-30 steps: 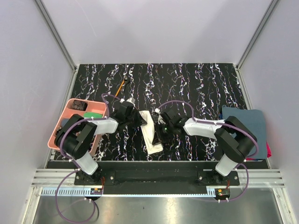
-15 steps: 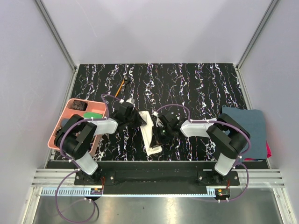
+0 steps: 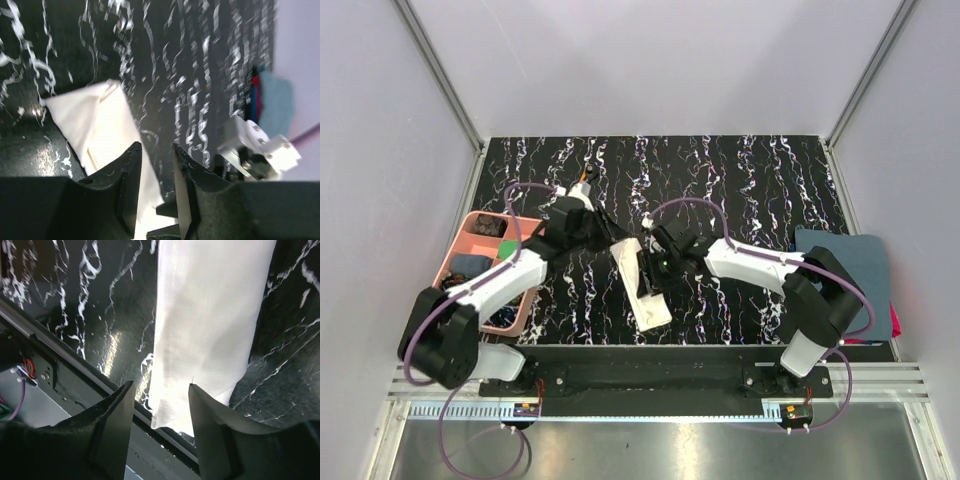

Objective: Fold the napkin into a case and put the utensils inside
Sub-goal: Turn over the smaller rectangle-folded napkin at the center of the board.

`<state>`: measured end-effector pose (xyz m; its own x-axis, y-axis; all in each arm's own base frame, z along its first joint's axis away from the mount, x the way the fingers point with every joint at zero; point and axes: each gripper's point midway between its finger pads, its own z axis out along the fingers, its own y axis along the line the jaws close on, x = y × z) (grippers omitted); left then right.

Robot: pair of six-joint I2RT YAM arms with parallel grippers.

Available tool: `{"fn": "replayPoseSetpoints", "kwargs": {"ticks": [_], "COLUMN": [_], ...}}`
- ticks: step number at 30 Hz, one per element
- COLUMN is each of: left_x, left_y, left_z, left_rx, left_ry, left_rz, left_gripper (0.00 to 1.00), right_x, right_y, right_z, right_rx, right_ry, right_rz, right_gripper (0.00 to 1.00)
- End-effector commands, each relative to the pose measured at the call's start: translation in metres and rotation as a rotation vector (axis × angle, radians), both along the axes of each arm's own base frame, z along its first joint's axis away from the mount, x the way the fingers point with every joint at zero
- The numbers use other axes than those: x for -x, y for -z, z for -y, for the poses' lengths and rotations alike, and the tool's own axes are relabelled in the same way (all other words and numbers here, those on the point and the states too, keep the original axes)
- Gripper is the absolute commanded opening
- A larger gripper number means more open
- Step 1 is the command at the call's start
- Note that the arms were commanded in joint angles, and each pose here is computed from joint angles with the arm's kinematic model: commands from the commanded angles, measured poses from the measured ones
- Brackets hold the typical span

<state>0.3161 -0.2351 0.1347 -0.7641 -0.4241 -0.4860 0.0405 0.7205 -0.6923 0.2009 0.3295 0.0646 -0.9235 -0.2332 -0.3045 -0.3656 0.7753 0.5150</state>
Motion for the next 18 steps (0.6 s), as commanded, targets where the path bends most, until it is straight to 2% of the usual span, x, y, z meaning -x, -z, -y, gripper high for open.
{"fn": "replayPoseSetpoints", "kwargs": {"ticks": [1,5,10,13,18], "left_x": [0.004,0.015,0.039,0.049,0.054], "left_y": [-0.022,-0.035,-0.05,-0.053,-0.048], "left_z": [-0.036,-0.08,-0.135,-0.148,-0.148], "left_rx": [-0.032,-0.086,-0.155,-0.178,-0.19], "left_ry": [-0.102,-0.291,-0.518,-0.566,-0.547], "left_rz": [0.032,0.056,0.084,0.083,0.072], "left_gripper": [0.36,0.4,0.45,0.47,0.47], "right_x": [-0.023,-0.039,-0.045,-0.042,-0.043], "right_y": [-0.026,-0.025,-0.015,-0.004,0.003], "right_z": [0.002,-0.009,-0.022,-0.026,-0.029], "right_rx": [0.066,0.119,0.26,0.335,0.415], "right_ry": [0.006,0.027,0.057,0.054,0.055], "right_rz": [0.117,0.144,0.195,0.205,0.24], "right_gripper": [0.61,0.64,0.64,0.63,0.56]}}
